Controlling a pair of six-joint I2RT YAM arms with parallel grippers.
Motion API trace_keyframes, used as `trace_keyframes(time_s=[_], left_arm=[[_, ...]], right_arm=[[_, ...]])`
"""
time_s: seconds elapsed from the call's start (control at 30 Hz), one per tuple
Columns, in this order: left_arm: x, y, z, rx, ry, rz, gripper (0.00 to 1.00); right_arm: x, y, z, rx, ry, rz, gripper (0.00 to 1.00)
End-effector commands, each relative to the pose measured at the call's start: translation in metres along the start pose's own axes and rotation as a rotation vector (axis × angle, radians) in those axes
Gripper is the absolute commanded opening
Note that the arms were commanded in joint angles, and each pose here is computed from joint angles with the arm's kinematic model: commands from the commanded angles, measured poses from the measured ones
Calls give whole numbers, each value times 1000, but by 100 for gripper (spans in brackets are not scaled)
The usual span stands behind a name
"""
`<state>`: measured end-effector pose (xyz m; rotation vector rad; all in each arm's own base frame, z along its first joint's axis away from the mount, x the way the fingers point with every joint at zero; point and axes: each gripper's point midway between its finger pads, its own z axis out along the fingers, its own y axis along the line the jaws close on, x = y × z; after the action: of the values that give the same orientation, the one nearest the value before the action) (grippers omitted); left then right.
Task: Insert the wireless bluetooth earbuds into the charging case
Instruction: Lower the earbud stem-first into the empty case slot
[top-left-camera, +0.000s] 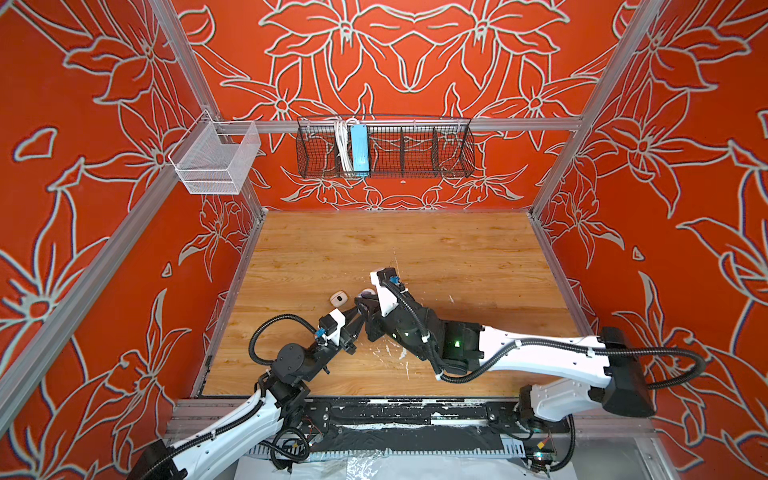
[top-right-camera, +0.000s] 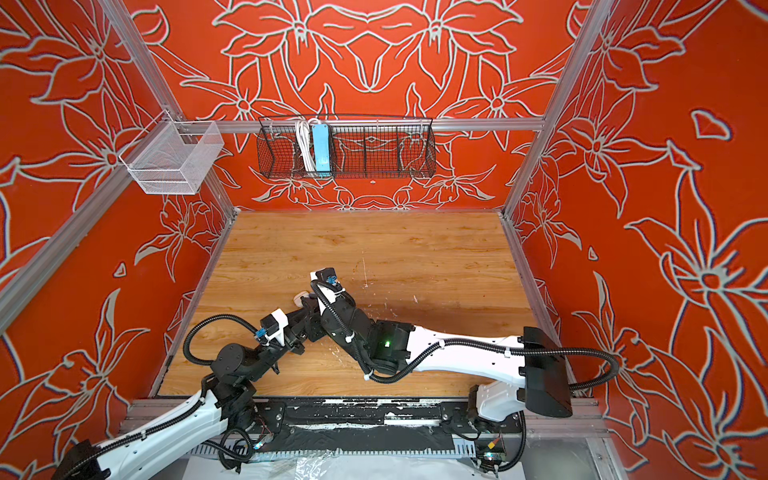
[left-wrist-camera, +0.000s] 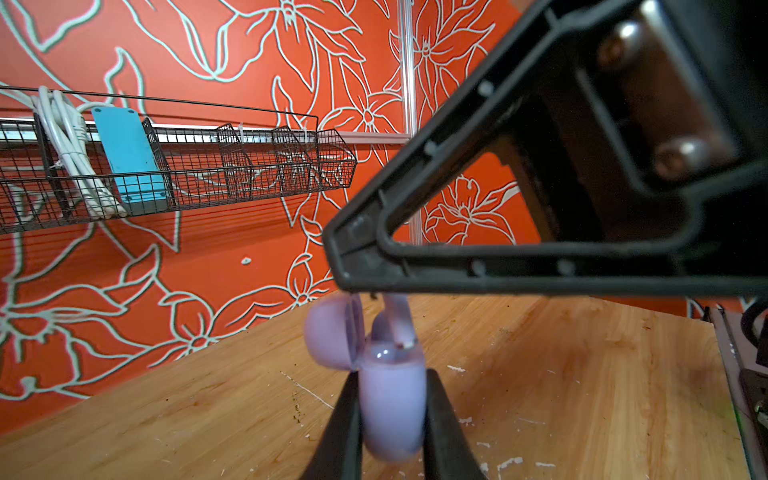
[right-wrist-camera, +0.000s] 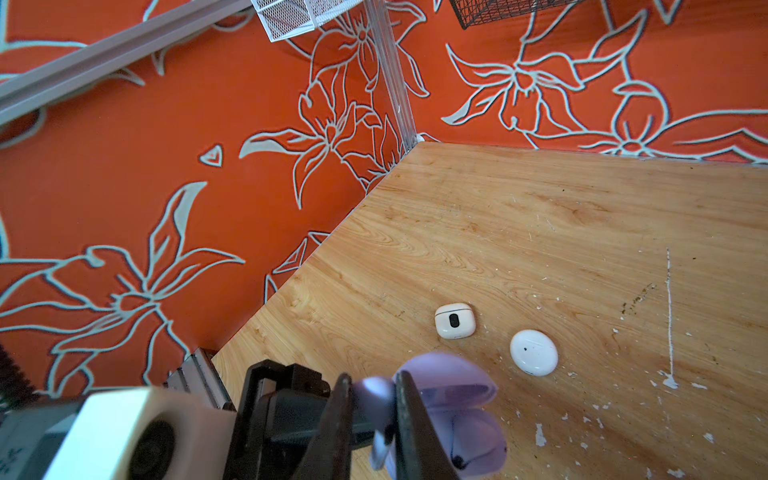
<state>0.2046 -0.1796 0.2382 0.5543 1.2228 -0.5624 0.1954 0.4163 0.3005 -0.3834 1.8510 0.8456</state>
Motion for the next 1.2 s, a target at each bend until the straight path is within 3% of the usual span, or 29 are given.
trace_keyframes(time_s=[0.0, 0.8, 1.17], left_arm=[[-19, -3, 2, 19, -57, 14, 0], [-23, -1, -4, 5, -81, 26, 0], [-26, -2, -5, 10, -92, 28, 0]], right_arm=[[-12, -4, 2, 36, -45, 45, 11], [14, -24, 7, 126, 12, -7, 11], [25, -23, 10, 147, 98, -58, 11]])
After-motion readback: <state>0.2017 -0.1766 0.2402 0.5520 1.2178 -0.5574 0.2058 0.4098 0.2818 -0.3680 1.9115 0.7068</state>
